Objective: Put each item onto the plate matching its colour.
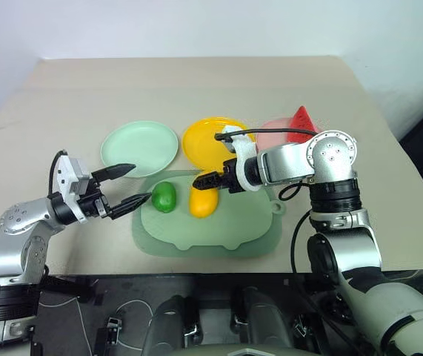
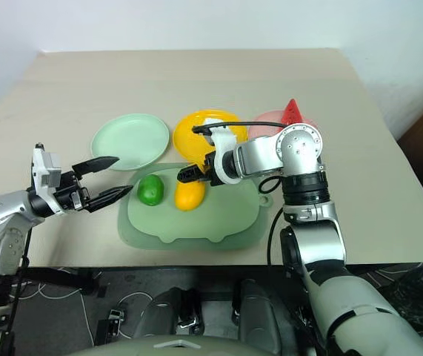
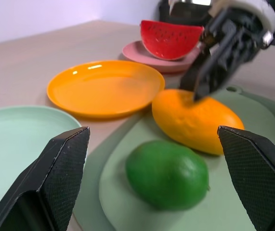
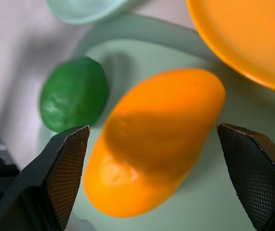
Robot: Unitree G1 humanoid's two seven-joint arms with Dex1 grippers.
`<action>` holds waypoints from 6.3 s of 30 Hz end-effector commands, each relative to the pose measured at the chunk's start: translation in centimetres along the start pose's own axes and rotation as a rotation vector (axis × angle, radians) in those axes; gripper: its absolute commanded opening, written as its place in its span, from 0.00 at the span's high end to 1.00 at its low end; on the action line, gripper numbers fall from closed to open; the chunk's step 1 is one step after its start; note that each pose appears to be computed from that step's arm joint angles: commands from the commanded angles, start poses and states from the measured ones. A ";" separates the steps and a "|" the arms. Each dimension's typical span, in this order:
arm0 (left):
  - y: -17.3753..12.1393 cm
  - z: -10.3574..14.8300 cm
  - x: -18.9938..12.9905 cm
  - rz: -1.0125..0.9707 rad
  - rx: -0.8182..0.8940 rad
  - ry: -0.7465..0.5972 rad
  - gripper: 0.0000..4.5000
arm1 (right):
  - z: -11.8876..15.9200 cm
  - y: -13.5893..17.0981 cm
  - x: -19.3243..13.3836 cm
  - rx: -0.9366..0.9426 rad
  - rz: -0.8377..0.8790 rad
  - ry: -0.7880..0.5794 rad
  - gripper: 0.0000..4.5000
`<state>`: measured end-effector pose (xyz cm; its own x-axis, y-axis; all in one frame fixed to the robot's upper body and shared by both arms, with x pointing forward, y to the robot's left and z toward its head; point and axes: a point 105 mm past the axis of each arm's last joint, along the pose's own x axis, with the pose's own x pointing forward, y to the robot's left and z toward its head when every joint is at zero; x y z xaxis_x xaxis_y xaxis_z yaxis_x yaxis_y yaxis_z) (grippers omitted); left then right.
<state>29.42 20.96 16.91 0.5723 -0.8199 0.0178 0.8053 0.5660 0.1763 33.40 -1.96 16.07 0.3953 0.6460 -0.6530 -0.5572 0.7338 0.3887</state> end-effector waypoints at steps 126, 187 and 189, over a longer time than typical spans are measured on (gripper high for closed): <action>-2.6 -3.7 5.5 0.186 -0.440 0.278 0.00 | -0.9 -0.8 -7.4 -0.652 0.116 -0.745 0.00; 10.9 -3.2 9.4 0.587 -0.144 0.330 0.01 | -1.3 -1.6 -7.4 -0.667 0.078 -0.717 0.00; 10.8 -3.3 9.4 0.580 -0.147 0.329 0.01 | -1.3 -1.6 -7.4 -0.671 0.075 -0.716 0.00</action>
<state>44.03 19.60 14.52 0.9081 -0.3169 -0.2739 0.3514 0.9322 0.0867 30.52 -8.16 18.38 0.5652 0.8238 -0.0433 -0.8196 0.5548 -0.1426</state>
